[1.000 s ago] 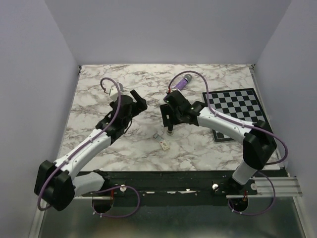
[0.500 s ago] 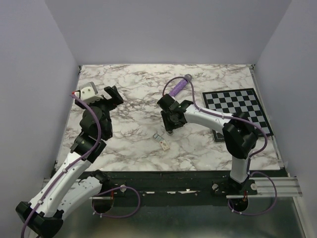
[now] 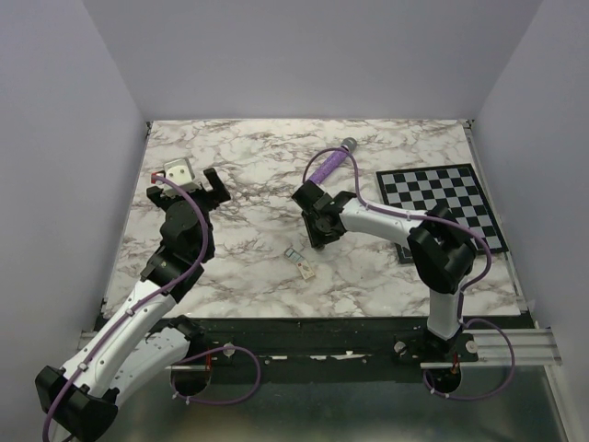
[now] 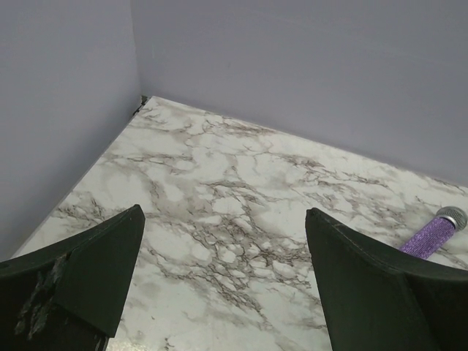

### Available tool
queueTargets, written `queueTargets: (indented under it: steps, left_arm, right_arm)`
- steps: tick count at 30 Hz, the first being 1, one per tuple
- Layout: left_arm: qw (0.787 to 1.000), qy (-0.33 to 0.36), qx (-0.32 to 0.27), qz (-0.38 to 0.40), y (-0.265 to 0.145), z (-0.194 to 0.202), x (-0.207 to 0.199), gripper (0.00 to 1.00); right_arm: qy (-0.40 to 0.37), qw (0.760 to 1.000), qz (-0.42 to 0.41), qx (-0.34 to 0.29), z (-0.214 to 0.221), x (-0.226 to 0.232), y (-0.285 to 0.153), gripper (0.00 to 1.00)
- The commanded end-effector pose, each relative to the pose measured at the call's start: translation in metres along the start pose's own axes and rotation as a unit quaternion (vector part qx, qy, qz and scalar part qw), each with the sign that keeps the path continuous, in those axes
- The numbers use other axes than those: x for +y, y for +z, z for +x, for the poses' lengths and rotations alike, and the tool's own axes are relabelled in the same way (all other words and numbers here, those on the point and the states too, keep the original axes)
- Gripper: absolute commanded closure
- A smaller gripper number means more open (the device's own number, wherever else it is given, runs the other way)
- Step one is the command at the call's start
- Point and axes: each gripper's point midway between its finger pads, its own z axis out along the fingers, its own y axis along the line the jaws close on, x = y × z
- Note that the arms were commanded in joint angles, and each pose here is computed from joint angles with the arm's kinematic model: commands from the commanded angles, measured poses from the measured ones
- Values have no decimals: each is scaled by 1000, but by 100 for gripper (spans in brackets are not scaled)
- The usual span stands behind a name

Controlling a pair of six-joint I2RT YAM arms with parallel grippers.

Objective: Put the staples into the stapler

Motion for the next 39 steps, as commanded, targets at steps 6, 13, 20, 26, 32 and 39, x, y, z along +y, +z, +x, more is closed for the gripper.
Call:
queueTargets:
  steps: [6, 13, 20, 26, 32, 39]
  left_arm:
    - [1000, 9, -11, -14, 1, -3, 7, 1]
    - [1000, 16, -7, -13, 2, 1, 6, 1]
    - [1000, 19, -7, -17, 2, 1, 7, 1]
    - [1000, 19, -9, -17, 2, 0, 8, 1]
    - [1000, 22, -9, -19, 2, 2, 8, 1]
    - [999, 28, -9, -23, 3, 3, 9, 1]
  right_arm:
    - [-14, 997, 42, 66, 48, -23, 40, 92]
    - [-12, 996, 45, 81, 54, -26, 49, 93]
    - [29, 997, 42, 55, 39, -53, 23, 93]
    - [53, 996, 63, 44, 34, -96, 6, 91]
    - [60, 995, 77, 27, 19, -122, 2, 74]
    - [53, 997, 49, 2, 0, -114, -11, 48]
